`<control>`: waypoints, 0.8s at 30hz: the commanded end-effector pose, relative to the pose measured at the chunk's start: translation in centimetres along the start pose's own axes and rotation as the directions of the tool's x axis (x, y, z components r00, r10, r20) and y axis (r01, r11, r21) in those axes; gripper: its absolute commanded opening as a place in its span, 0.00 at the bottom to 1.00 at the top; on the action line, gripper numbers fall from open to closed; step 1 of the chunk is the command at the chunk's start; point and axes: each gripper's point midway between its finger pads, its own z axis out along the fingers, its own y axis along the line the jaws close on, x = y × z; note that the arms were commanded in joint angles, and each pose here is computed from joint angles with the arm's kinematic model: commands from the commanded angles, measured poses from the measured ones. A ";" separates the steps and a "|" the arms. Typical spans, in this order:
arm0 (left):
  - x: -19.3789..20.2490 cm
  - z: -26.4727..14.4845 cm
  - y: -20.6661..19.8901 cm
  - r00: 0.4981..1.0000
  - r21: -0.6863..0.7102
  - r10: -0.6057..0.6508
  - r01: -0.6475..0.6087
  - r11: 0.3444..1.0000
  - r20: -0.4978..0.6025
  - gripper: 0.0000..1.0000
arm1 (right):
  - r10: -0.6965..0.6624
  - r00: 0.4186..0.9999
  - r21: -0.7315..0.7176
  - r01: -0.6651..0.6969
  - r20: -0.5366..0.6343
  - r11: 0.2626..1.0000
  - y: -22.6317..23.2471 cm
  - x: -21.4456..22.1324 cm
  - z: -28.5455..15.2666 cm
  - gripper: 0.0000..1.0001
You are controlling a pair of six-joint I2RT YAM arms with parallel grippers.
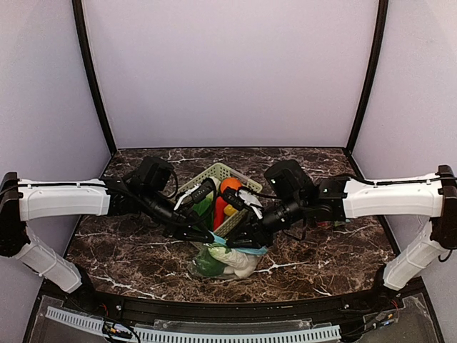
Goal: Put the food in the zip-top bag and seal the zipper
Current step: Hold the zipper from the zipper food storage bag.
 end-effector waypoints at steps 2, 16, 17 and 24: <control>-0.9 -0.1 -1.0 1.000 0.034 0.027 -0.027 0.999 0.008 0.01 | -0.040 0.998 -0.032 0.041 0.046 0.999 0.2 -1.6 -0.2 0.26; -0.8 -0.1 -0.8 1.000 0.031 0.022 -0.022 0.999 0.007 0.01 | -0.042 0.998 -0.087 0.045 0.036 0.995 0.8 -1.3 0.2 0.00; -0.8 0.0 -0.7 1.000 0.029 0.020 -0.021 0.999 0.008 0.01 | -0.045 0.998 -0.087 0.048 0.041 0.995 0.8 -1.4 0.1 0.00; -0.9 0.3 0.1 1.000 -0.003 0.015 -0.015 1.000 0.014 0.40 | -0.055 0.996 -0.084 0.060 0.064 0.995 1.3 -1.9 -0.7 0.00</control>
